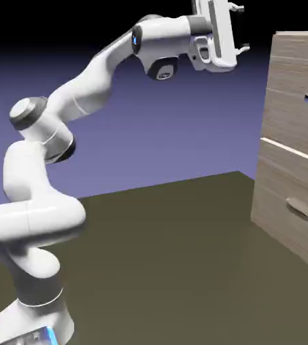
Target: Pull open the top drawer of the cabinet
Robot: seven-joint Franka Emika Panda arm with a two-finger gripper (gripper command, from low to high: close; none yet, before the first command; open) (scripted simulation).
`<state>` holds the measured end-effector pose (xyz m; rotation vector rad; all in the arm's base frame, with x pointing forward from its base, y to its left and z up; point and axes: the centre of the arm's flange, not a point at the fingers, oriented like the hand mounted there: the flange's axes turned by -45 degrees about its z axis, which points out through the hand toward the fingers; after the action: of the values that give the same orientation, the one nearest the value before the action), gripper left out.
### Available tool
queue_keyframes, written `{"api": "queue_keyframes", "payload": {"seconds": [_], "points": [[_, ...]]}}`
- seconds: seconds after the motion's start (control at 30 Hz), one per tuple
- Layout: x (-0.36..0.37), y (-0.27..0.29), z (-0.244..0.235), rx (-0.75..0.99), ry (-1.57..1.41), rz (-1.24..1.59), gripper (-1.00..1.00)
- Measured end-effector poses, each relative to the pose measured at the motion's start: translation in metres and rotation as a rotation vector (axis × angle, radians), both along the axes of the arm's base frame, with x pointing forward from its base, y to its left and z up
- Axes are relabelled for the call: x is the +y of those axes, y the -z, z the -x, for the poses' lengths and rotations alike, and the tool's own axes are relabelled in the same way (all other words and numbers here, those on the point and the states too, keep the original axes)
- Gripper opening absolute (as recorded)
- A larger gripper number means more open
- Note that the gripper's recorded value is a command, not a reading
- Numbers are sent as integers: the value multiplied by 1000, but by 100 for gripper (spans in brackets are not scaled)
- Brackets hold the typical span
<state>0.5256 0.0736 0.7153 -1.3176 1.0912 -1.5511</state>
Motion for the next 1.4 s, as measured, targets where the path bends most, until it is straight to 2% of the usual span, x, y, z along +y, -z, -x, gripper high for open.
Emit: {"api": "queue_keyframes", "payload": {"seconds": [0.4, 0.67, 0.7, 0.77, 0.97, 1.4], "points": [[-79, 160, -154, 65, -122, -301, 0], [-79, 159, -202, 65, -122, -301, 0], [-79, 160, -204, 65, -122, -301, -100], [-79, 160, -204, 65, -122, -301, -100], [-78, 160, -164, 65, -122, -299, -100], [-78, 160, -50, 65, -123, -300, -100]]}}
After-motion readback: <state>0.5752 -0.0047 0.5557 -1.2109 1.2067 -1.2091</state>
